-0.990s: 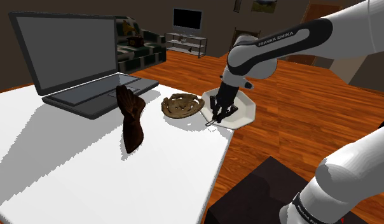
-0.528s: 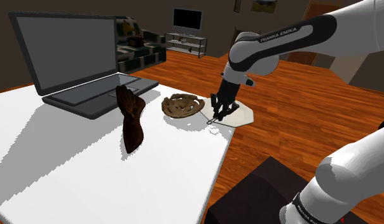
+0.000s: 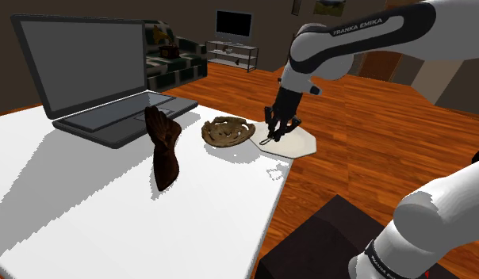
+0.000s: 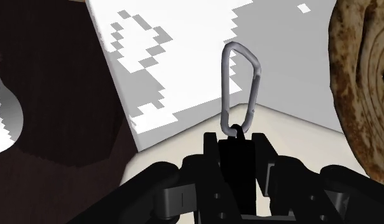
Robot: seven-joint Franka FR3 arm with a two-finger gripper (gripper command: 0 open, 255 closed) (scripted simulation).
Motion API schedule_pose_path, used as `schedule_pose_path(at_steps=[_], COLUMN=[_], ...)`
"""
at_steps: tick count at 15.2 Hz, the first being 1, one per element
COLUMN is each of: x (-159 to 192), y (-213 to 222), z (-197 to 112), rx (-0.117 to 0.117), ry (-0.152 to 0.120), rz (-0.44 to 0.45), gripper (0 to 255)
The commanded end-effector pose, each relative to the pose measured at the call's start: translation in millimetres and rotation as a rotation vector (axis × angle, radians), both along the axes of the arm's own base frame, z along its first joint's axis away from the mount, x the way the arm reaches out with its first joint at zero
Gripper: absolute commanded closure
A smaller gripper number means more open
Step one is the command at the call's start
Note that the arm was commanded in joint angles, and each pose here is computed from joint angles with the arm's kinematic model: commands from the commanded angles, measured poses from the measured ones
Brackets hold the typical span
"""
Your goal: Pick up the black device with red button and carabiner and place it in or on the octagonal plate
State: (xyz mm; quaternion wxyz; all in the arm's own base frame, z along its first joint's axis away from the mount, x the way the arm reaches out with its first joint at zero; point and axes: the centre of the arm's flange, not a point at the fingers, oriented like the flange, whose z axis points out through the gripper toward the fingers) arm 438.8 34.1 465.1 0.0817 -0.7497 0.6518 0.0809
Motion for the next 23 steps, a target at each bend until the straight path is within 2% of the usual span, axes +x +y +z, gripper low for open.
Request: schedule_pose_path(at_steps=[1, 3, 11, 23], x=[-1, -1, 46, 46], y=[0, 0, -95, -95], z=[12, 21, 21, -42], rx=[0.000, 0.000, 0.000, 0.000], ry=[0.000, 0.000, 0.000, 0.000], rz=[0.000, 0.000, 0.000, 0.000], gripper=[255, 255, 255, 255])
